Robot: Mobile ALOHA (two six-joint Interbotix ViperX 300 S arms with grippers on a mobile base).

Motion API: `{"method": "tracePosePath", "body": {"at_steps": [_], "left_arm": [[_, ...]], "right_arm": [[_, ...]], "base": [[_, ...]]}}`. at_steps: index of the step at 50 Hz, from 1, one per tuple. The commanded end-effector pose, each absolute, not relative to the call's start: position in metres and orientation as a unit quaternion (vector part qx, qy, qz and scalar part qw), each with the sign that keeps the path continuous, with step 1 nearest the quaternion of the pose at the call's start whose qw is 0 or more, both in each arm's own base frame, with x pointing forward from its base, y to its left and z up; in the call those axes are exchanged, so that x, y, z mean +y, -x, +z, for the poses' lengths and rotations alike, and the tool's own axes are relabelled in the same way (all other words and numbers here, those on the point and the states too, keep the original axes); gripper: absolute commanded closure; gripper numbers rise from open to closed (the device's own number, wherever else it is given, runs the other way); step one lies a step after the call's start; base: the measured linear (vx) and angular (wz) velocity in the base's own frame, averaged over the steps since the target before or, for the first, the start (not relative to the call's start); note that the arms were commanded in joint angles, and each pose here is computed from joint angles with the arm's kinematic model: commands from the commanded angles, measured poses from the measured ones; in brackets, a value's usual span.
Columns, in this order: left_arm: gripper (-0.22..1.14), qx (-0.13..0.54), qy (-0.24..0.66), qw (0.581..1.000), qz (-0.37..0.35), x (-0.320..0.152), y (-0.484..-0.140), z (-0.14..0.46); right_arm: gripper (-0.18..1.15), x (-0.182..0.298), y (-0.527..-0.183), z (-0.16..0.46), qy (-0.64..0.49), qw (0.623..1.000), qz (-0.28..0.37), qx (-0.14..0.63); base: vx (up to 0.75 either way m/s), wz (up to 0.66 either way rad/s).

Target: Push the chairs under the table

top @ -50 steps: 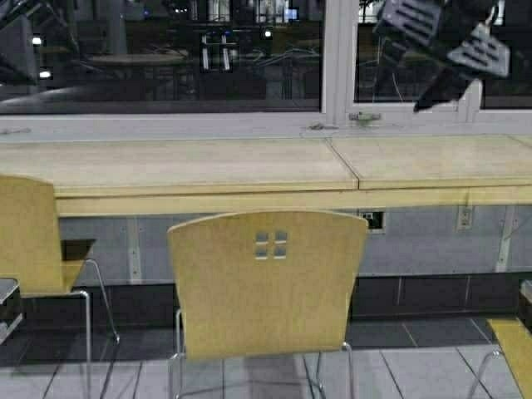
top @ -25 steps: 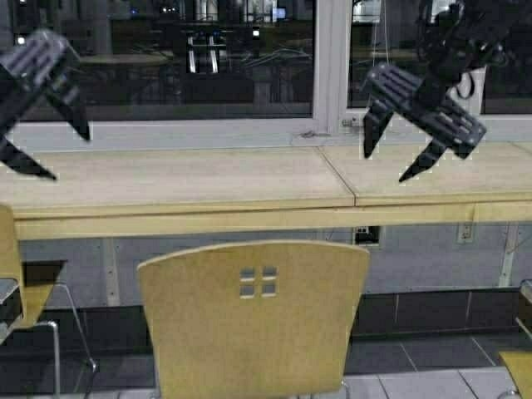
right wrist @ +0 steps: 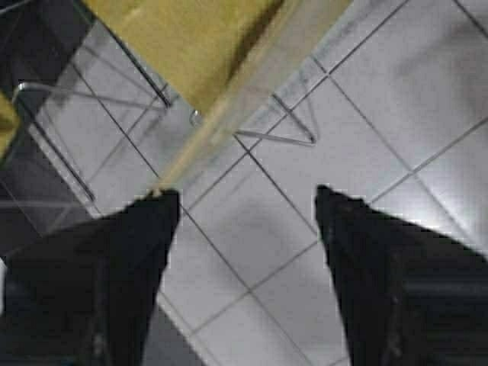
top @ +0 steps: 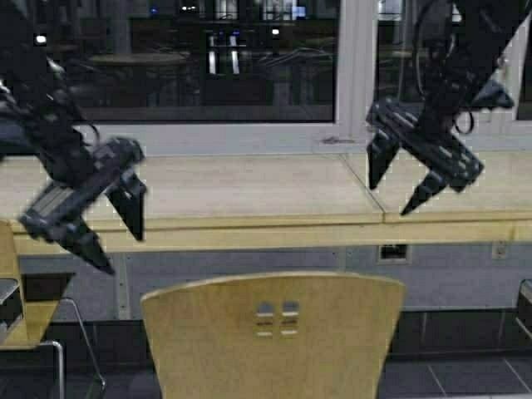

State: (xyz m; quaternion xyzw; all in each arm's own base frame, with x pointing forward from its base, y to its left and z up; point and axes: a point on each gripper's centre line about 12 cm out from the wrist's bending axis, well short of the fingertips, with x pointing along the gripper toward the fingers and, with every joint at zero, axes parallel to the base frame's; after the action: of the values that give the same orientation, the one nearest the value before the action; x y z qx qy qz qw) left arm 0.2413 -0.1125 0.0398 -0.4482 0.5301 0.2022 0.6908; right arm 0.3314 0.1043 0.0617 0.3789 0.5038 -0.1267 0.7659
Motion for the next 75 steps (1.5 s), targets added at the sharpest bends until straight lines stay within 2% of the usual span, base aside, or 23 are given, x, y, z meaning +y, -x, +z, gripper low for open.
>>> {"method": "tracePosePath", "body": {"at_steps": [1,13,21,35,52,75], "left_arm": [[0.00,0.530,0.460,0.683,0.202,-0.131,-0.258,0.034],[0.00,0.533,0.470,0.665,0.230,-0.141,-0.275,0.011],[0.00,0.540,0.475,0.645,0.257,-0.143,-0.278,-0.009],[0.00,0.557,0.490,0.600,0.299,-0.154,-0.256,-0.028],[0.00,0.560,0.485,0.595,0.310,-0.157,-0.257,-0.040],[0.00,0.560,0.486,0.596,0.309,-0.171,-0.282,-0.065]], "right_arm": [[0.07,0.105,-0.335,0.054,-0.391,0.757,-0.139,0.504],[0.07,0.109,-0.326,0.014,-0.415,0.711,-0.192,0.534],[0.07,0.111,-0.324,-0.002,-0.410,0.700,-0.204,0.548],[0.07,0.108,-0.316,-0.022,-0.400,0.685,-0.223,0.567],[0.07,0.108,-0.310,-0.044,-0.389,0.667,-0.239,0.589],[0.07,0.113,-0.323,-0.072,-0.385,0.654,-0.248,0.603]], "base": [[0.19,0.08],[0.17,0.05],[0.14,0.01],[0.12,-0.06],[0.08,0.02],[0.02,0.00]]}}
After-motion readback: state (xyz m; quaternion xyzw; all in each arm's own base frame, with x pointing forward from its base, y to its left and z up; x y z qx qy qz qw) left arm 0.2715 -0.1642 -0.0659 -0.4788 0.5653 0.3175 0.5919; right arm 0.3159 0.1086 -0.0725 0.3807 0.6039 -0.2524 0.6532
